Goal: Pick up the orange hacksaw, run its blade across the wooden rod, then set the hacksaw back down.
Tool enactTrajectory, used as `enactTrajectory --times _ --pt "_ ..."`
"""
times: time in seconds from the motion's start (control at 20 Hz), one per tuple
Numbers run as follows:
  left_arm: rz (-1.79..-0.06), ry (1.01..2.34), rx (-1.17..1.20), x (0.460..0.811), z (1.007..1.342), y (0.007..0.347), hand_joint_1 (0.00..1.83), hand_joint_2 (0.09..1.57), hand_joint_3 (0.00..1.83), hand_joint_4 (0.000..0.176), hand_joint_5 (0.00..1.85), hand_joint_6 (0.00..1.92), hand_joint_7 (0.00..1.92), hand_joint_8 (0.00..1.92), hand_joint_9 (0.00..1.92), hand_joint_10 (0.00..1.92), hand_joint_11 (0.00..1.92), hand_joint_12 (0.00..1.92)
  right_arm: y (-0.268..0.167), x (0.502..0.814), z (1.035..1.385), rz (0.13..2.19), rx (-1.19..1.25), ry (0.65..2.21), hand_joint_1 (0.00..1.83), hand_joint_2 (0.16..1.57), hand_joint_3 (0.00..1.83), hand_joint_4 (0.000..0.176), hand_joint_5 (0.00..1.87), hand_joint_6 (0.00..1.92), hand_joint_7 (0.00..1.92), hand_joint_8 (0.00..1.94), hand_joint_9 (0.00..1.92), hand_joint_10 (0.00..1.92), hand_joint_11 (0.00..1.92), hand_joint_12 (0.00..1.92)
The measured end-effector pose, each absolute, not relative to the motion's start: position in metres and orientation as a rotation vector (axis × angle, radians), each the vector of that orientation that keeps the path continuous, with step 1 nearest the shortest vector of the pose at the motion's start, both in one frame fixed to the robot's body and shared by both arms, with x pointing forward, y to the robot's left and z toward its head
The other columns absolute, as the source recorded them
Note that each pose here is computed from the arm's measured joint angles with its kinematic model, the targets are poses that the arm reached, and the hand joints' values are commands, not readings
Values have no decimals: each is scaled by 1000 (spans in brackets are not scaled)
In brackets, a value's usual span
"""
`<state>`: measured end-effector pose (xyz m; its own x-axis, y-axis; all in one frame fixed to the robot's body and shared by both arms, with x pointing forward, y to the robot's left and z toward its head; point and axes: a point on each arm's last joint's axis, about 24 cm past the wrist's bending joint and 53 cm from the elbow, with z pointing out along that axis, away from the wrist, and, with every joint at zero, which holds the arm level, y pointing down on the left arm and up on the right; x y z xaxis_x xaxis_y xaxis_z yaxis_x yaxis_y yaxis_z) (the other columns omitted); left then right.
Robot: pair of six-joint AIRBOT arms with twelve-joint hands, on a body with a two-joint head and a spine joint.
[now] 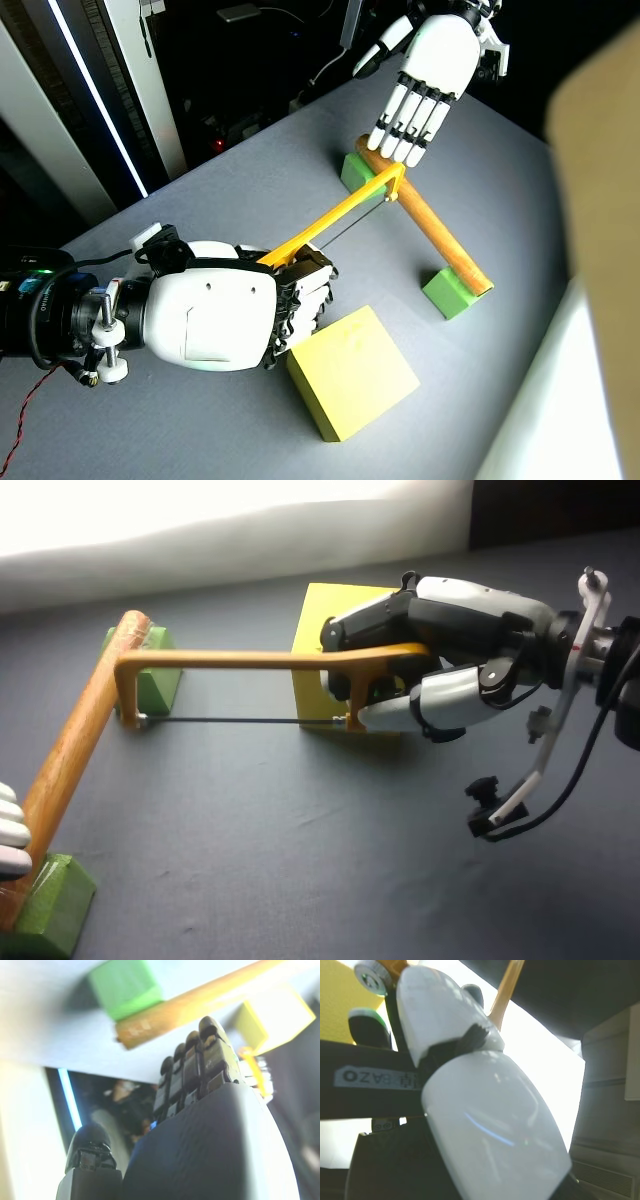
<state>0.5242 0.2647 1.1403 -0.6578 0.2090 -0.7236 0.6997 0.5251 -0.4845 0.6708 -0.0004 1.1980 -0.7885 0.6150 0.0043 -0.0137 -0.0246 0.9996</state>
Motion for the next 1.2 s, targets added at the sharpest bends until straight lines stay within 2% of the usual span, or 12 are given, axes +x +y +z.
enactTrajectory --times 0.2,0.25,0.3,0.35,0.4,0.45,0.5,0.55,0.8,0.9,1.15,1.2 --pt "-1055 2171 749 523 1138 266 0 1187 1 0 49 0 49 1 44 0 0 145 11 665 1195 1877 614 1828 1461 1267 0 0 622 1592 611 1243 690 1449 458 1841" --pt "-1052 2172 750 523 1137 266 0 1200 4 0 55 3 49 1 35 0 0 116 12 665 1195 1876 612 1826 1462 1262 0 0 636 1538 614 1245 692 1456 476 1850" --pt "-1052 2175 753 523 1137 266 0 1194 0 0 67 0 63 0 50 0 0 168 15 666 1195 1876 613 1822 1462 1261 0 0 647 1523 620 1234 686 1467 473 1855" --pt "-1053 2177 752 522 1136 266 0 1198 1 0 60 1 49 3 32 5 0 100 16 665 1195 1877 614 1820 1469 1220 0 0 771 1384 718 1132 765 1401 523 1813" --pt "-1052 2178 754 522 1136 266 0 1195 0 0 54 1 42 1 22 2 0 42 17 666 1195 1878 615 1817 1473 1199 0 0 812 1330 754 1090 794 1355 555 1787" --pt "-1050 2181 759 521 1135 267 0 1194 0 0 47 0 43 1 23 3 1 32 17 666 1195 1883 625 1813 1472 1201 2 0 819 1313 728 1122 779 1378 559 1792" --pt "-1048 2188 763 520 1134 268 0 1187 0 0 58 4 56 6 36 7 12 36 17 666 1196 1883 623 1810 1462 1252 4 0 694 1459 614 1239 679 1467 495 1847" --pt "-1040 2197 769 519 1132 269 9 1183 0 0 70 8 69 9 48 10 33 48 17 666 1197 1883 617 1806 1461 1263 2 0 658 1511 597 1256 669 1472 485 1854" --pt "-1013 2219 765 521 1128 276 0 1182 0 0 62 7 71 10 69 10 49 84 18 666 1197 1884 615 1804 1461 1266 1 0 624 1571 597 1262 697 1434 475 1848" --pt "-1009 2229 767 520 1126 277 2 1184 0 0 46 4 45 1 38 0 15 77 20 665 1196 1882 612 1807 1459 1272 0 0 599 1654 610 1242 705 1439 427 1827" --pt "-1008 2246 765 517 1122 277 0 1190 0 0 37 0 37 0 31 0 0 128 32 664 1193 1883 624 1801 1461 1261 0 0 657 1507 609 1248 674 1479 477 1848" --pt "-1008 2246 764 517 1121 277 0 1189 0 0 30 2 32 1 27 0 0 100 34 664 1192 1882 621 1804 1469 1222 0 0 772 1383 696 1168 751 1402 535 1811"
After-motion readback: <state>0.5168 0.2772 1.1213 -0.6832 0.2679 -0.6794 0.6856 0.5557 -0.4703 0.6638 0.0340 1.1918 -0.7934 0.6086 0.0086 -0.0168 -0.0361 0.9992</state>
